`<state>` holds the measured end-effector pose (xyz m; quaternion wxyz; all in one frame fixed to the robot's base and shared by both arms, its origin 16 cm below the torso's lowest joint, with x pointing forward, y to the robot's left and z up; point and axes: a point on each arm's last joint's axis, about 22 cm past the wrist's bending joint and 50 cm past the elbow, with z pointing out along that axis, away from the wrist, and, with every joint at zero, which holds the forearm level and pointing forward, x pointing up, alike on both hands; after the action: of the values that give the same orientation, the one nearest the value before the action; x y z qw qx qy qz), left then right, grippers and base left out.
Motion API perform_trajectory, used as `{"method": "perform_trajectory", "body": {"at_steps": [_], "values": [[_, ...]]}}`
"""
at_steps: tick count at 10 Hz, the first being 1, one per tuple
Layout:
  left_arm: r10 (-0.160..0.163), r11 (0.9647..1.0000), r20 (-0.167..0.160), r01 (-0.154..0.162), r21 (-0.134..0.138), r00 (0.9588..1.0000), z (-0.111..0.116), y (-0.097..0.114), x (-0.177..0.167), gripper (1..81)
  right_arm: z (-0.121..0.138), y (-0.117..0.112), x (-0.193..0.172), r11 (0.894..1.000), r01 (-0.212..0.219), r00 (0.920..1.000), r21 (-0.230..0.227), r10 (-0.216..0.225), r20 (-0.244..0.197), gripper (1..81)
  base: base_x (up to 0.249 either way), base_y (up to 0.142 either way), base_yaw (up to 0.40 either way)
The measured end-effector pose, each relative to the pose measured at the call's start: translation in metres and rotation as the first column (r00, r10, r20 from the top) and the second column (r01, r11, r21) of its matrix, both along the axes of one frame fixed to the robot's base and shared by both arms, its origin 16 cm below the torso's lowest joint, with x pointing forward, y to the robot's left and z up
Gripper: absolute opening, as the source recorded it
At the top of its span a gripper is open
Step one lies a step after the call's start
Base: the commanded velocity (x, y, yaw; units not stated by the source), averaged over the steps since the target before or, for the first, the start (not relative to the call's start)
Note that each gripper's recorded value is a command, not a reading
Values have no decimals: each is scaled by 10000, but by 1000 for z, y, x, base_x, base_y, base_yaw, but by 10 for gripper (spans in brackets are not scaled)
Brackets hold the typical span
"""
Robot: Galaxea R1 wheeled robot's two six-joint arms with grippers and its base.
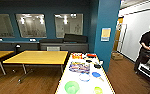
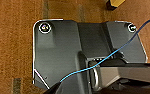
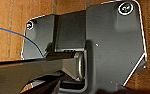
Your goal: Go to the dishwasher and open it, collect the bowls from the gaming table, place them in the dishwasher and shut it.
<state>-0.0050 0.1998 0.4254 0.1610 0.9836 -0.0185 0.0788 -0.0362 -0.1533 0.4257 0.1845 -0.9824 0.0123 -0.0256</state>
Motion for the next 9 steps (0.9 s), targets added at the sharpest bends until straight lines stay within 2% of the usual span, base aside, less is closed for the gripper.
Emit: {"method": "perform_trajectory", "body": {"at_steps": [1,4,6,9], "values": [[-3,10000,-75,3,4,10000,0,0,-8,811,0,0,-11,10000,-11,9999,7,11,-118,811,110,0,0],[12,10000,94,-12,-6,10000,0,0,5,811,0,0,6,10000,30,9999,-4,-30,114,811,129,0,0],[7,10000,74,-7,-2,10000,0,0,5,811,0,0,3,10000,51,10000,-3,-51,46,811,135,0,0],[141,9999,139,-141,-6,9998,0,0,14,811,2,-10,15,9999,145,9997,28,-145,201,811,31,0,0]]}}
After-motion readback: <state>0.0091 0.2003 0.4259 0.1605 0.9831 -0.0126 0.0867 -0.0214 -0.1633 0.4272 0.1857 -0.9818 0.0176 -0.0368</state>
